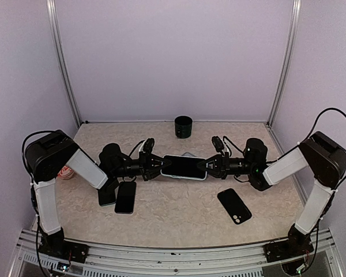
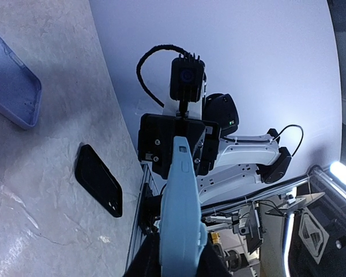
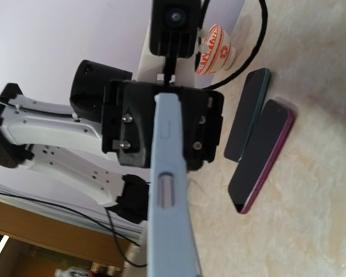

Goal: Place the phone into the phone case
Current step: Press the bottom corners of the phone case, then press the phone at the top corners of the phone case.

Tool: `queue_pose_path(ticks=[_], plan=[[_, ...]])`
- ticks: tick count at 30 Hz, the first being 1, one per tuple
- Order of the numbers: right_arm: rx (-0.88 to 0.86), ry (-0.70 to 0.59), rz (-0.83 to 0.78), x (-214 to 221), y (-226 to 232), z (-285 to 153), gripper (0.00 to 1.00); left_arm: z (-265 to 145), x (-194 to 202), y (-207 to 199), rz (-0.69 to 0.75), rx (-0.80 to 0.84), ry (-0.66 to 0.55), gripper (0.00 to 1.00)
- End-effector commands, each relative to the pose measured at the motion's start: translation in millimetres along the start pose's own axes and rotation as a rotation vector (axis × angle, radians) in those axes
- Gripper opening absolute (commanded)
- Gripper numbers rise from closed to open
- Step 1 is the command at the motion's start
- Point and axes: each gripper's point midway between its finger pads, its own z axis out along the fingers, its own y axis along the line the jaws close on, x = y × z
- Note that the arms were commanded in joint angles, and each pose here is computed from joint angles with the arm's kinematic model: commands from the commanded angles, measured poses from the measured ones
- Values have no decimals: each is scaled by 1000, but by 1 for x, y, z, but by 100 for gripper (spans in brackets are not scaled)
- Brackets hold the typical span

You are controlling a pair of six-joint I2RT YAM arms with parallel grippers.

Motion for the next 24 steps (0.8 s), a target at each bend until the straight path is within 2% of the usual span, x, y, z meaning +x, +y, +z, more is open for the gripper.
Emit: queue_pose_path(ticks=[1, 4, 10, 19, 22, 24], plan=[[60, 6, -54, 0, -1, 5, 0, 2, -8, -14, 37, 39, -19, 30], [108, 11, -60, -2, -3, 8, 0, 2, -8, -13, 37, 34, -15, 41], [185, -4, -51, -9, -7, 9, 0, 6, -5, -14, 50, 30, 2, 41], [311, -3, -81, -14, -13, 10, 0, 9, -1, -15, 62, 30, 21, 0], [325, 6, -96, -13, -10, 9, 0, 9, -1, -16, 63, 32, 21, 0], [293, 15, -104, -11, -3, 9, 4, 9, -1, -16, 65, 34, 19, 0]])
